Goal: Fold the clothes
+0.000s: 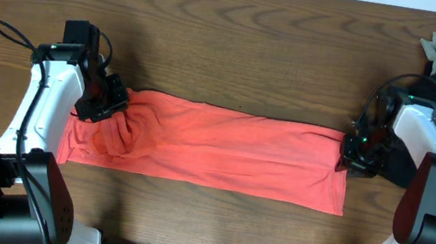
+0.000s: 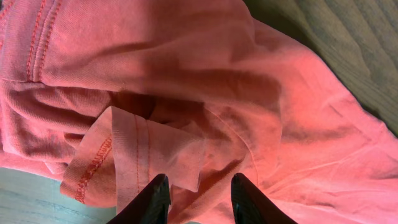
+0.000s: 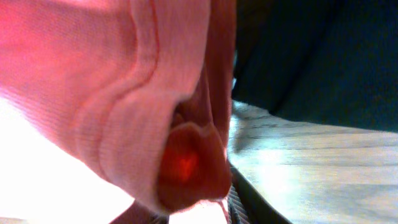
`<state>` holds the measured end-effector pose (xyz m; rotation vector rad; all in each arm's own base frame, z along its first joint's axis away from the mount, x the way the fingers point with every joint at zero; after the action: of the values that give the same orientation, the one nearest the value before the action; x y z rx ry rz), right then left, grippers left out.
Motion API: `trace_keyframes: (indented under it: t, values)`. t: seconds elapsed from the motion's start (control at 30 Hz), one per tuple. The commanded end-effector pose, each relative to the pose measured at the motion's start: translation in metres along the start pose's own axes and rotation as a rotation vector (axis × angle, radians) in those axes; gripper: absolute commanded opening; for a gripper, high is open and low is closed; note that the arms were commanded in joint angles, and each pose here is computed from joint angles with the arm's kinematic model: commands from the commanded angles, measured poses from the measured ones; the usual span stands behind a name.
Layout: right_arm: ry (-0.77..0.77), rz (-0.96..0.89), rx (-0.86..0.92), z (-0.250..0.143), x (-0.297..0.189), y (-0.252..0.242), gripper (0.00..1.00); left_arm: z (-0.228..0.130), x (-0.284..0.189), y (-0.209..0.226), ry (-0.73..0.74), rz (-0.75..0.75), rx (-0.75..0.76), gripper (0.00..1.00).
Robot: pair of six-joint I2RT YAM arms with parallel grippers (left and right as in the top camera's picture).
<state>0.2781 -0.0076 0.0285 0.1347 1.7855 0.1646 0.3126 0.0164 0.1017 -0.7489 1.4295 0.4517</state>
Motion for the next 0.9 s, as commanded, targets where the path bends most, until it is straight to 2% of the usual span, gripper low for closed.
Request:
trace_keyframes:
  t: [0.0,0.57,0.77,0.87]
  values:
    - [-0.03,-0.038,0.007,0.009,-0.013,-0.007,0.32,-0.003,0.002,0.002,0.011,0.008,0.015,0.35]
    - [-0.076,-0.046,-0.007,0.019,-0.01,-0.006,0.29,-0.003,0.002,0.002,0.011,0.007,0.015,0.4]
    - [-0.041,-0.04,-0.003,0.011,-0.008,-0.005,0.03,-0.002,0.002,0.002,0.008,0.005,0.015,0.4]
    - [0.003,-0.005,-0.006,0.0,-0.009,0.001,0.01,-0.002,0.002,0.002,0.008,0.005,0.016,0.4]
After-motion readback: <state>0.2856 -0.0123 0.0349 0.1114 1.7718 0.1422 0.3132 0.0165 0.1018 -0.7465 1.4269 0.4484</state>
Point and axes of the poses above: each gripper's point midway between its finger pads, its own x axis out along the fingers, its own y axis along the line the jaws close on, z = x × y, the point moved 2 cm from there along -x, back along the fingers, and after that the axes turned 14 degrees about -x, right-handed, at the moved point
